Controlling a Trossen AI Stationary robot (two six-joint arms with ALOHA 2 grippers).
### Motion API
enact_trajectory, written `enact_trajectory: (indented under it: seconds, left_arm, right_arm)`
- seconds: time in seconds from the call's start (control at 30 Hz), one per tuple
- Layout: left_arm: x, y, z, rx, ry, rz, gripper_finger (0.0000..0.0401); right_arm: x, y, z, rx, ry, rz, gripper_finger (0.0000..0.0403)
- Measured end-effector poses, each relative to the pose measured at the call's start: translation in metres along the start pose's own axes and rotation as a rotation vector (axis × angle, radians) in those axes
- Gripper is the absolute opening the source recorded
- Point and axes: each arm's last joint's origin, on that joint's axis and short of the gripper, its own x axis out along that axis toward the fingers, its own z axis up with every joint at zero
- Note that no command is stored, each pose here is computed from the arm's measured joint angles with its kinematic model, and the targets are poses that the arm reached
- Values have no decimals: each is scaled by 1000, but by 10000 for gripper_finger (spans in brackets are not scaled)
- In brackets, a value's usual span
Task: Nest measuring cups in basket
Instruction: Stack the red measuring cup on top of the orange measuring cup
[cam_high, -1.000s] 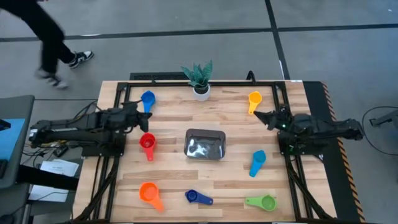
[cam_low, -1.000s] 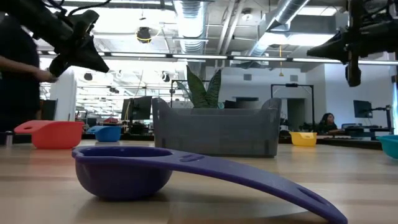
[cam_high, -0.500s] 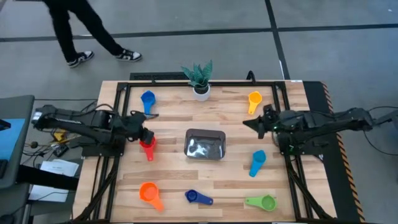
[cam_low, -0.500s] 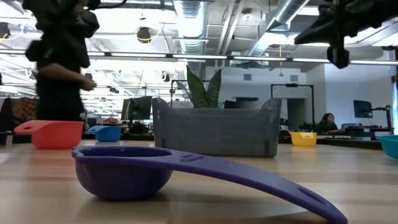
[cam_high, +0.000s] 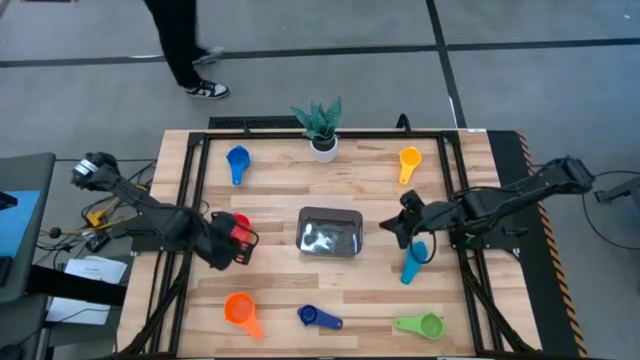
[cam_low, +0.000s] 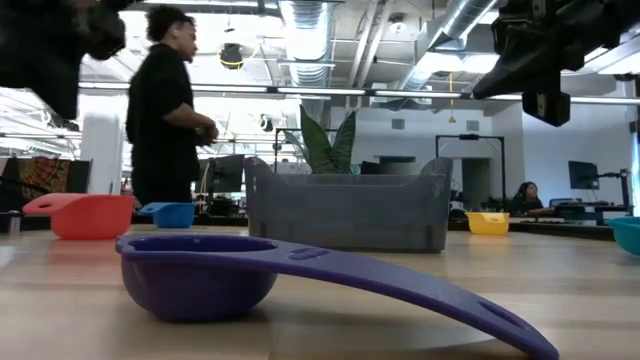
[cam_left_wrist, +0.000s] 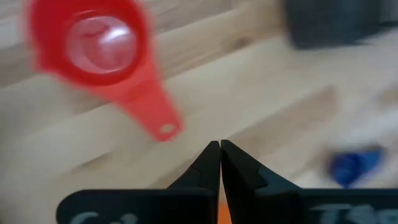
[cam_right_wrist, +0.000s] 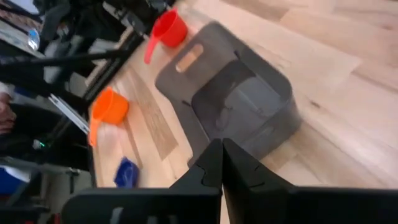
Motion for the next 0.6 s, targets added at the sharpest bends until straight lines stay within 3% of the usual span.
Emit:
enact_trajectory:
  seconds: [0.13, 0.33, 0.6]
  left_arm:
    - [2, 10, 2, -88, 26, 129, 35]
    - [-1, 28, 12, -245, -23, 333, 127]
    - [16, 34, 27, -375, -132, 318, 229]
  right_arm:
    - [2, 2, -4, 27, 17, 4, 19]
    - [0, 5, -5, 22, -33, -2, 47]
    - [2, 7, 4, 58, -113, 19, 127]
